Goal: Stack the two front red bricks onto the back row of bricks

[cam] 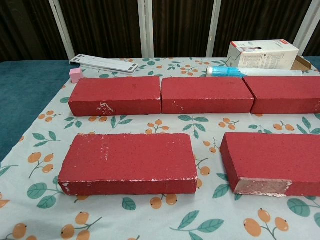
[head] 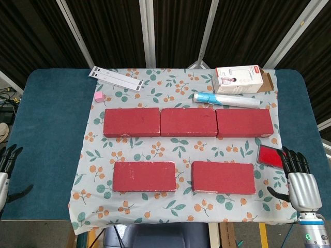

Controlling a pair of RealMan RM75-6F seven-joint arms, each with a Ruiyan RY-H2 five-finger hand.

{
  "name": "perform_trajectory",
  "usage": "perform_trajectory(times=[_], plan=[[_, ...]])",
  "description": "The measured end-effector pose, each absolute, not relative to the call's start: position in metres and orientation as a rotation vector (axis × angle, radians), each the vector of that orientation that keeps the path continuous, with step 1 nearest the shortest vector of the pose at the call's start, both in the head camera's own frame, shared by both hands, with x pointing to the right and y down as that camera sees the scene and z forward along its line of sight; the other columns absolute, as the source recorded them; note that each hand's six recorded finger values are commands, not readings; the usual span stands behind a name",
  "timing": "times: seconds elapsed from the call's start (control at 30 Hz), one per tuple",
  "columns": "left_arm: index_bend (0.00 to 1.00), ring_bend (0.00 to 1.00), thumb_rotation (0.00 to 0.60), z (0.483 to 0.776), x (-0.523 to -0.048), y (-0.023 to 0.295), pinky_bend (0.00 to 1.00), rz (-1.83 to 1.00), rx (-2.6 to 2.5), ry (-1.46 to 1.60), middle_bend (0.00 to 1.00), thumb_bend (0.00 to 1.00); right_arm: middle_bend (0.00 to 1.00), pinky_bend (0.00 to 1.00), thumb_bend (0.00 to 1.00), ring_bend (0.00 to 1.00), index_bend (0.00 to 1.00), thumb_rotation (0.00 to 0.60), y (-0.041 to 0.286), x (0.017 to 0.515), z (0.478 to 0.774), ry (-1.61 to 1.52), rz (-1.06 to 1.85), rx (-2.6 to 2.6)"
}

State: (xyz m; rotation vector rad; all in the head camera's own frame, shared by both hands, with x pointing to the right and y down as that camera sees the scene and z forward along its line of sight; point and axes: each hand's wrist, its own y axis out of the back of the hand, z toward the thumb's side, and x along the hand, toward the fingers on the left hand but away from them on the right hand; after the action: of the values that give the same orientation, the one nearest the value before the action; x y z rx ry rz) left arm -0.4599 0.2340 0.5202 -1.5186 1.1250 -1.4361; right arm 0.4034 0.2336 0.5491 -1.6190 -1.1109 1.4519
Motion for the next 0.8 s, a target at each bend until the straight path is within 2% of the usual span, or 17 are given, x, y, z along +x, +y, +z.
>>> perform_trajectory(times=[0.6, 0.8], plan=[[0.10, 0.00, 0.600, 0.517, -0.459, 0.237, 0.18, -1.414, -1.546, 1.144, 0.03, 0.00, 0.03, 0.00, 0.07, 0.00, 0.00, 0.600, 0.240, 0.400, 0.543, -1.124, 1.473, -1.628], [0.10, 0.00, 0.600, 0.510, -0.462, 0.236, 0.14, -1.391, -1.542, 1.181, 0.03, 0.00, 0.01, 0.00, 0.07, 0.00, 0.00, 0.600, 0.248, 0.400, 0.543, -1.124, 1.525, -1.680]])
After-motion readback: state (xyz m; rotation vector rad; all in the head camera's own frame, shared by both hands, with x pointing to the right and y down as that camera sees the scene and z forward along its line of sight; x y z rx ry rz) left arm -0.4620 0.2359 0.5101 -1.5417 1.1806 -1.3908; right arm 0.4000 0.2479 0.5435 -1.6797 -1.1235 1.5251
